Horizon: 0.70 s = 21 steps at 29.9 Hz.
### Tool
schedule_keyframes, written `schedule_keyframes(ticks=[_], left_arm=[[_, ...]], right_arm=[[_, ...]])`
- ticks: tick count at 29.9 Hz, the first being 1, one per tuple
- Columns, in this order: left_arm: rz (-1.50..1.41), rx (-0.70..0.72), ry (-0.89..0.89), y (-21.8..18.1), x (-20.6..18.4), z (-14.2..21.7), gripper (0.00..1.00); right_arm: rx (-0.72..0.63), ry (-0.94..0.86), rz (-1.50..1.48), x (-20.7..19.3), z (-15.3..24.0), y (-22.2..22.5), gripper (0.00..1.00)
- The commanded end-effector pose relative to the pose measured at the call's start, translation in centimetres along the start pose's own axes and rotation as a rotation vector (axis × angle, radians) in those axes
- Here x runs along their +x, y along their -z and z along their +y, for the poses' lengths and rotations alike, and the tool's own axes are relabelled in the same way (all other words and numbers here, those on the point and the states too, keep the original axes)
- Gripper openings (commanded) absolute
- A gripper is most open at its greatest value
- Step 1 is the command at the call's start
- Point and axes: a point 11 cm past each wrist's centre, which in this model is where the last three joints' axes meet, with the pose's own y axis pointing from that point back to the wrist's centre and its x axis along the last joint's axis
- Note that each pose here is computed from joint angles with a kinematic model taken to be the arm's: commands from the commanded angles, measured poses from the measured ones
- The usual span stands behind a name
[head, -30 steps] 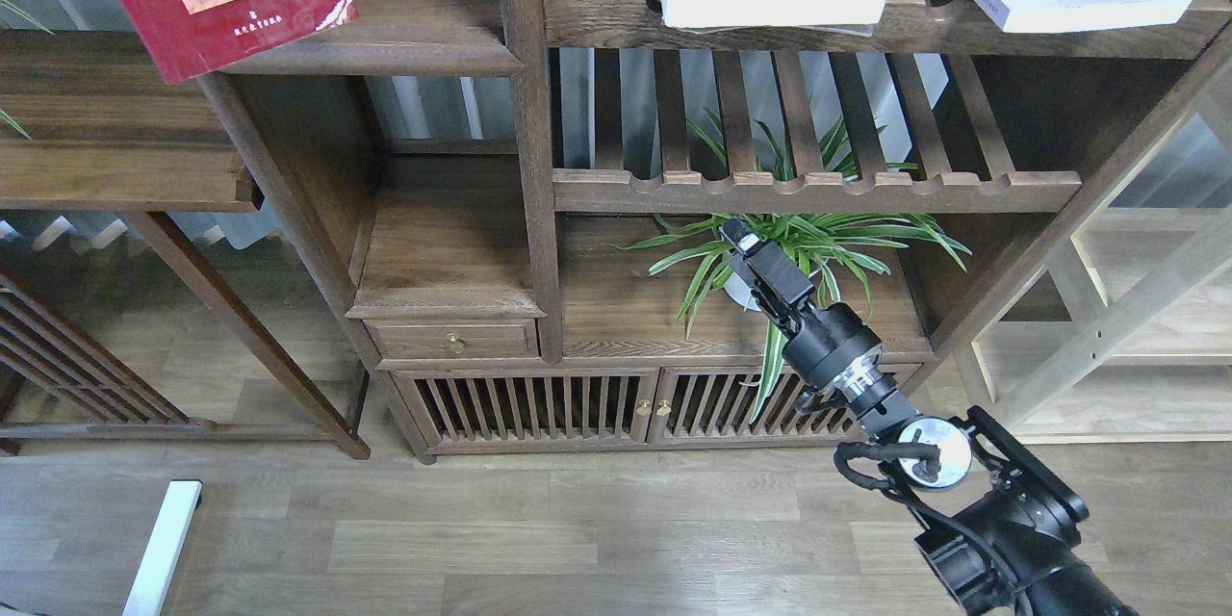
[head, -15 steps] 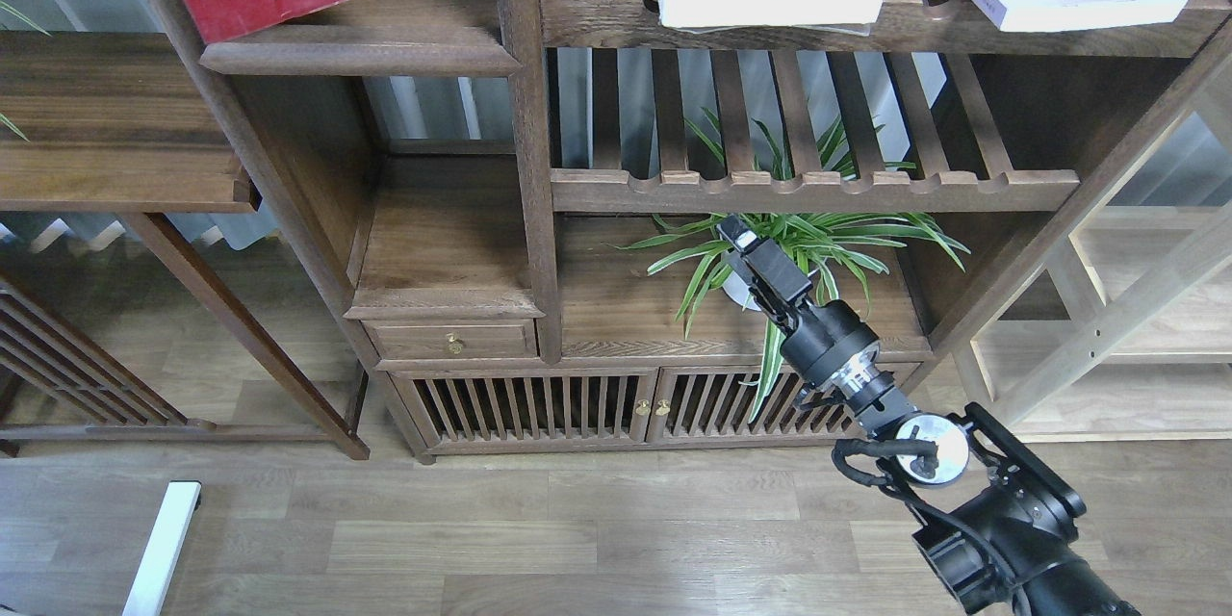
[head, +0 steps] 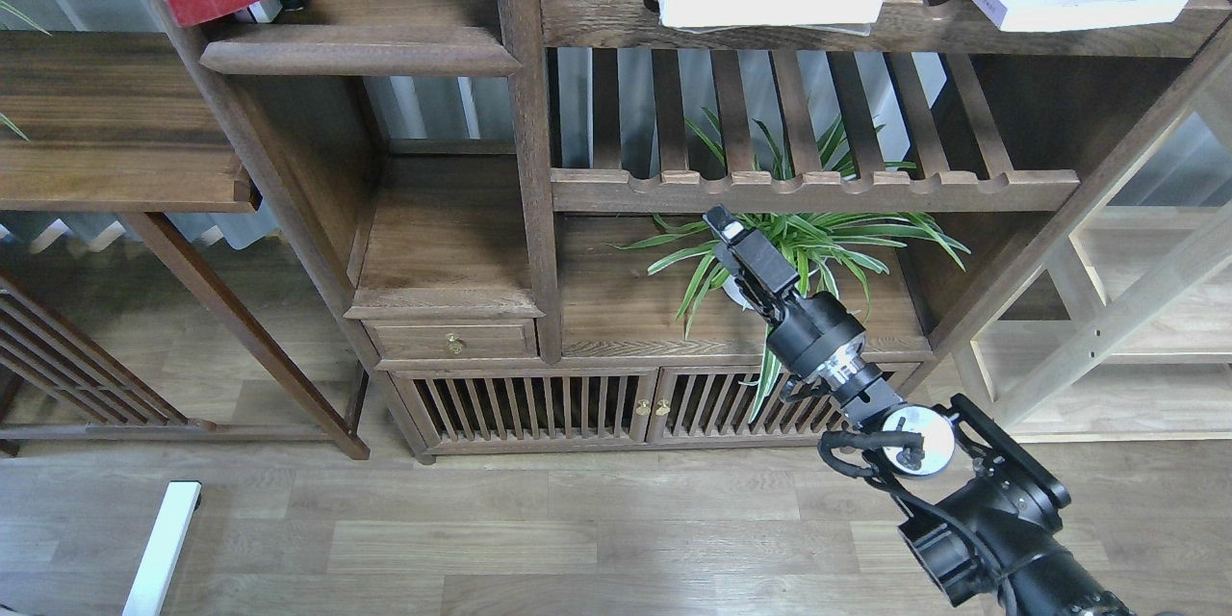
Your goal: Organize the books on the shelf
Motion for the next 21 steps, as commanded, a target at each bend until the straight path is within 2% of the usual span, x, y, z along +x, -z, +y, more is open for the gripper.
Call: schedule_keyframes(ticks=[1,21], left_arm=[[-0.002,0.007,-0.020,0.0,-0.2,-0.9,0.00],[0.065,0.008,-0.060,2.1,-4.0,-9.2,0.00]], right_arm=[[0.000,0.017,-0.005,-0.5,-0.7,-0.2,0.98],[0.007,0.014,-0.011,-0.4,-0.5,-0.1,0.98]])
